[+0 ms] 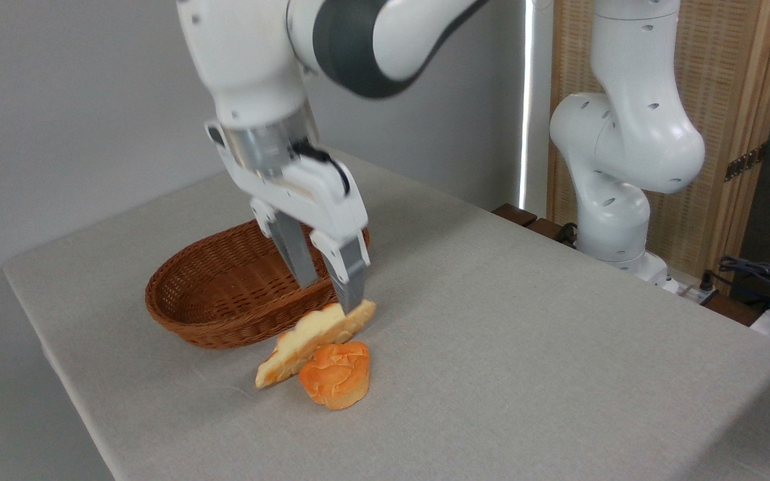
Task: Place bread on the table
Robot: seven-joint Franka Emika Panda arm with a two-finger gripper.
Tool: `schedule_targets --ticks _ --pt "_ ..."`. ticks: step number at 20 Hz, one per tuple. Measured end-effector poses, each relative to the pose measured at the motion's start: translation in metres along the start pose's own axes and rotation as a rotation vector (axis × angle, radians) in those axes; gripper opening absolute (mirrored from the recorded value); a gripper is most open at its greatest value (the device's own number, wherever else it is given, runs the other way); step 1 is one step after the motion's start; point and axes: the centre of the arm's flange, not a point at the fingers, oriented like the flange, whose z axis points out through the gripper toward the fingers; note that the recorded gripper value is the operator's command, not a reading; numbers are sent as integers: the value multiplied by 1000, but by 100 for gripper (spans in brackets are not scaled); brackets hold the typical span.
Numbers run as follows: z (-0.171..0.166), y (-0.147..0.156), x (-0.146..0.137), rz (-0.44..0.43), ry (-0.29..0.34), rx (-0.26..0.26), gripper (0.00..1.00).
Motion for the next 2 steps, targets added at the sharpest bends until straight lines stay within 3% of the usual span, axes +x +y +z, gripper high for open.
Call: schedule_targets --ticks 2 --pt "-22 4 0 7 42 29 100"
